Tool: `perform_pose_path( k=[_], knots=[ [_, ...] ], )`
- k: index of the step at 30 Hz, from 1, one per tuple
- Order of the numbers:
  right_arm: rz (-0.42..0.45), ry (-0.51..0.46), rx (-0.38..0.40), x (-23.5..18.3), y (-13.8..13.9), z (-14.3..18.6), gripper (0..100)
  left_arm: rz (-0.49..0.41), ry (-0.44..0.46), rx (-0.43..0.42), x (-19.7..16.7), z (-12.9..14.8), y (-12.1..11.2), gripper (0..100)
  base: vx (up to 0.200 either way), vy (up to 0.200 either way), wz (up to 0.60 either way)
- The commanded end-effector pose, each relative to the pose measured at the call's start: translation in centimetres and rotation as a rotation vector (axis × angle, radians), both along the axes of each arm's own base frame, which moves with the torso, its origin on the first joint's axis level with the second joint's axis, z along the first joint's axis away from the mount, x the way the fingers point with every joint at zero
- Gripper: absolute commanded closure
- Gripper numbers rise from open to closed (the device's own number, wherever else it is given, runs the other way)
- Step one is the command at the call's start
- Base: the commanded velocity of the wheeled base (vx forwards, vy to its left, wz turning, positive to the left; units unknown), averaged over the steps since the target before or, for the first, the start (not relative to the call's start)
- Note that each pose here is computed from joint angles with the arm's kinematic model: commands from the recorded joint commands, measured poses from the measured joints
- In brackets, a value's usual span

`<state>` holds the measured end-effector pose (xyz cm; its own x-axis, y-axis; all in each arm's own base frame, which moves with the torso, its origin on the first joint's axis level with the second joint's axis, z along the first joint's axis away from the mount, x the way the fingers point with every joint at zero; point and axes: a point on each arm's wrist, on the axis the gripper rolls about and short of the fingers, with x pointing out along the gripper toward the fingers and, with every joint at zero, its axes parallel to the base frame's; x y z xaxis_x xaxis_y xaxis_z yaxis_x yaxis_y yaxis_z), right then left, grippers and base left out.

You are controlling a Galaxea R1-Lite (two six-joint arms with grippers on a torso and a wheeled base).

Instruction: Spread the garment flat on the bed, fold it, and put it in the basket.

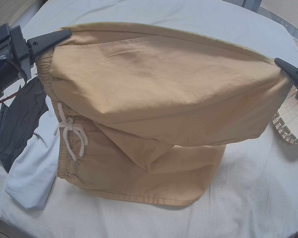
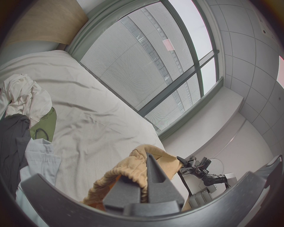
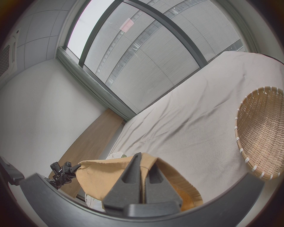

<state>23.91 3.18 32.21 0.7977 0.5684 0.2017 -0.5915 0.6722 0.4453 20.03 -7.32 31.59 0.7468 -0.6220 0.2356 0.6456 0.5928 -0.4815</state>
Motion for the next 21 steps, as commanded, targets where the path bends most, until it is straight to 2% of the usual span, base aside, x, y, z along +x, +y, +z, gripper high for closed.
perform_pose_path(
  k=[1,8,21],
  knots=[
    [-0.010,0.037,-0.003,2.8,0.0,-0.8,100,0.023,0.028,0.007,3.2,-0.8,-0.5,100,0.000,0.000,0.00],
    [-0.013,0.008,0.000,5.3,0.1,-0.9,100,0.026,0.007,-0.008,5.4,-0.4,-1.0,100,0.000,0.000,0.00],
    [-0.010,-0.002,0.001,9.3,0.4,-1.1,100,0.064,-0.006,-0.043,9.1,-1.2,-0.4,100,0.000,0.000,0.00]
  ],
)
